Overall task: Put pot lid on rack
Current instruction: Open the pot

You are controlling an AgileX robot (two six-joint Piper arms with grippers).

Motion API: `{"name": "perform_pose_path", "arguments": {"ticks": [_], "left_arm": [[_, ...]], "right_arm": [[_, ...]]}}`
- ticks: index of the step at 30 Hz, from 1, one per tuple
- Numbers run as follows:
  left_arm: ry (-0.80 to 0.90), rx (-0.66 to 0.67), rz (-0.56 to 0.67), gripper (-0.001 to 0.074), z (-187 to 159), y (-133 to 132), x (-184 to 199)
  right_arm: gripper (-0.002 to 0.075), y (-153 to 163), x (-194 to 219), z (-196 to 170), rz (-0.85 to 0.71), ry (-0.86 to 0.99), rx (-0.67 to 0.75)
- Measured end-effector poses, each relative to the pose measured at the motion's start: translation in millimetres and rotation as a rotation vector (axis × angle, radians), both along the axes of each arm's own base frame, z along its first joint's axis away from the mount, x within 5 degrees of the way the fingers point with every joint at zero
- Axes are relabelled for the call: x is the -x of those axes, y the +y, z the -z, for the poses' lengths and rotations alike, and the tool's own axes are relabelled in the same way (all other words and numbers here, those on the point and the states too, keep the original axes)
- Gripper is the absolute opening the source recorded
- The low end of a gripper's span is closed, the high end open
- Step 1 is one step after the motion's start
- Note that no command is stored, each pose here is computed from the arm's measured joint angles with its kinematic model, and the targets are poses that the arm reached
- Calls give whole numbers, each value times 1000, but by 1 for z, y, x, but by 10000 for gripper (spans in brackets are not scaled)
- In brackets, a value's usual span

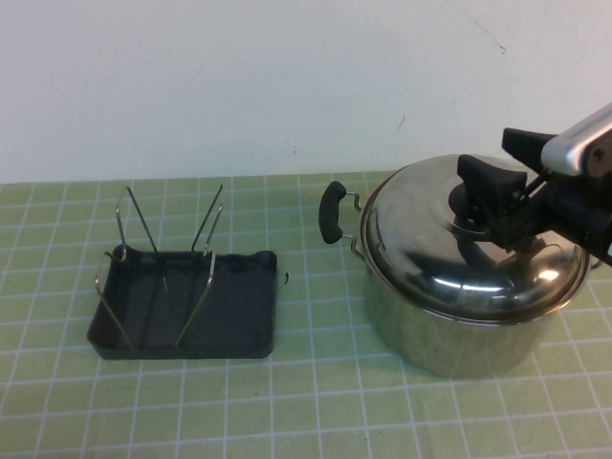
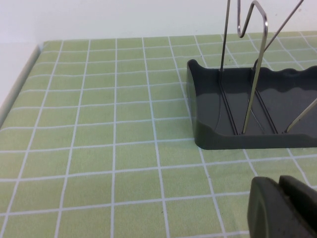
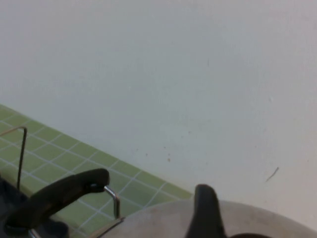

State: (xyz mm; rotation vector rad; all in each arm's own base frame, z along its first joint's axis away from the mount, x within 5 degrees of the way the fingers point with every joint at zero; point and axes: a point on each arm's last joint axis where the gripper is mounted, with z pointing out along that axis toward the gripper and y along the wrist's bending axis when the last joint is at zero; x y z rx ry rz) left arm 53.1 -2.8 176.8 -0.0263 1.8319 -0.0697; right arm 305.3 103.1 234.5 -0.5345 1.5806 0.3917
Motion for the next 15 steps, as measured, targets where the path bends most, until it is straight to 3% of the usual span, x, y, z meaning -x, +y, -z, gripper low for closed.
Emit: {"name": "perform_pose_path", "arguments": {"ticks": [11,15], "left_arm": [[0,0,0,-4,0,0,0],[0,0,0,-4,0,0,0]], "right_arm": [[465,8,-16,28,-44,66,41],[390,8,-16,28,-49,64,40]]}}
